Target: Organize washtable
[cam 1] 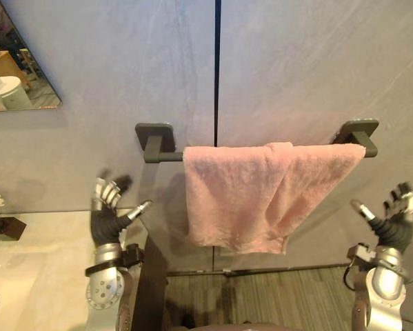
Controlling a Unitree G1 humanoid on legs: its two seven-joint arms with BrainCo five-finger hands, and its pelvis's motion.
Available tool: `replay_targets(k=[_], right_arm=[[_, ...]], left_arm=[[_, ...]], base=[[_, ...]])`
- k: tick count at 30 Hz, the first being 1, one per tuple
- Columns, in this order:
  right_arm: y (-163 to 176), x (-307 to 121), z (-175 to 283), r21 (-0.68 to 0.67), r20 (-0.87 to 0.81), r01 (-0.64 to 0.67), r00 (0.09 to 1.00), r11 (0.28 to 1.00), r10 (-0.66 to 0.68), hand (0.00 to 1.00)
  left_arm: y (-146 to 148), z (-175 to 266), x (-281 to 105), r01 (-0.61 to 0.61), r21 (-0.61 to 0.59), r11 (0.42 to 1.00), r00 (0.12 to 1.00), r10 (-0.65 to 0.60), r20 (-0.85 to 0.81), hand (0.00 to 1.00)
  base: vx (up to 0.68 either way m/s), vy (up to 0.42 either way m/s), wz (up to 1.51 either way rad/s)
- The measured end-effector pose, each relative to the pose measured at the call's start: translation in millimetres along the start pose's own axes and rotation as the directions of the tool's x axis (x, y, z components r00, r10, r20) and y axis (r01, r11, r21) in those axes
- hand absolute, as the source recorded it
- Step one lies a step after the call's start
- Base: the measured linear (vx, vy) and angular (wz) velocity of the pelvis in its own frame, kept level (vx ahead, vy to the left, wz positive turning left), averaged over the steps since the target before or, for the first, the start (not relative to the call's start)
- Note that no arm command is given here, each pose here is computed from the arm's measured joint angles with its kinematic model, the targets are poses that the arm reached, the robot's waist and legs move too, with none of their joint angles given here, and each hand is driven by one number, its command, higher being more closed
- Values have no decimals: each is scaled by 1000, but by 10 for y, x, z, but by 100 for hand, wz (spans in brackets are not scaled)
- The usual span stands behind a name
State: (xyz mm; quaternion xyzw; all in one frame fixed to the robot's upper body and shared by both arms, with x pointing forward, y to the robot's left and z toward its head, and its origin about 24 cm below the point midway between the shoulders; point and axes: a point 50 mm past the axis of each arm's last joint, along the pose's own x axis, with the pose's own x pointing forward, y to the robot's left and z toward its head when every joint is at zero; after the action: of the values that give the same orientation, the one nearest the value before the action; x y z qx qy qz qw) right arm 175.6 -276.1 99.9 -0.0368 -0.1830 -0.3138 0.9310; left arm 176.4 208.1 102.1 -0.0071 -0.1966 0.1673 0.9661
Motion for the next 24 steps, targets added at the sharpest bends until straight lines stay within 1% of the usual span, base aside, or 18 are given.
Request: replay_targets(k=[1,3,4,5,7,9,10,11,12,13,14,15,17,18,19,21,23,24], right_arm=[[18,17,94,11,45,-5,999,1000,5,0],[81,69,477,42,237,-46,971,998,35,0],[97,78,569,47,284,-60,958,997,44,0],[154,96,758,56,384,-105,920,993,76,0],[282,118,927,79,476,-195,869,978,135,0],[549,118,1083,123,560,-400,784,908,270,0],[632,109,1119,129,579,-461,754,878,311,0],[828,78,1206,138,622,-608,668,782,409,0],[975,41,1273,129,650,-705,591,698,477,0],[1077,2,1313,119,666,-764,535,634,520,0],[1229,-75,1365,99,683,-857,428,506,591,0],[1336,-148,1381,78,684,-913,342,401,645,0],[1440,-240,1362,50,664,-962,232,267,711,0],[1485,-297,1301,38,629,-982,165,183,760,0],[1517,-338,1199,46,577,-993,119,113,808,0],[1543,-359,1060,59,500,-997,76,53,863,0],[1548,-360,888,82,402,-997,43,11,915,0],[1554,-382,762,103,333,-994,16,-20,943,0]], left_arm=[[2,62,11,-2,-3,1000,1000,2,31,0],[-5,295,33,-10,-38,999,989,16,145,0],[-8,347,34,-7,-49,999,985,15,171,0],[-22,464,36,12,-56,998,973,1,229,0],[-63,594,36,63,-79,995,958,-38,286,0],[-233,716,37,253,-136,958,920,-195,340,0],[-302,732,50,316,-148,937,902,-248,352,0],[-464,775,80,461,-176,870,845,-370,386,0],[-590,805,90,563,-176,807,787,-459,411,0],[-672,819,89,625,-170,762,744,-516,424,0],[-821,804,76,736,-155,658,651,-628,427,0],[-935,749,64,809,-136,572,572,-713,406,0],[-1053,645,34,882,-89,463,463,-814,350,0],[-1118,551,-6,921,-72,382,385,-873,298,0],[-1155,439,-53,945,-91,314,326,-915,239,0],[-1178,310,-92,963,-101,250,264,-950,164,0],[-1172,183,-135,973,-114,202,212,-973,89,0],[-1168,99,-193,978,-129,161,168,-985,40,0]], base=[[-49,-7,1],[-81,-10,4],[-100,-7,6],[-100,-4,2],[-76,0,-2],[-16,2,0],[-18,7,4],[-24,9,4],[-30,8,4],[-31,5,3],[0,0,0],[0,0,0],[-16,-1,-7],[-13,2,-12],[-8,1,-9],[-1,-7,-7],[1,-5,-3],[0,0,0]])
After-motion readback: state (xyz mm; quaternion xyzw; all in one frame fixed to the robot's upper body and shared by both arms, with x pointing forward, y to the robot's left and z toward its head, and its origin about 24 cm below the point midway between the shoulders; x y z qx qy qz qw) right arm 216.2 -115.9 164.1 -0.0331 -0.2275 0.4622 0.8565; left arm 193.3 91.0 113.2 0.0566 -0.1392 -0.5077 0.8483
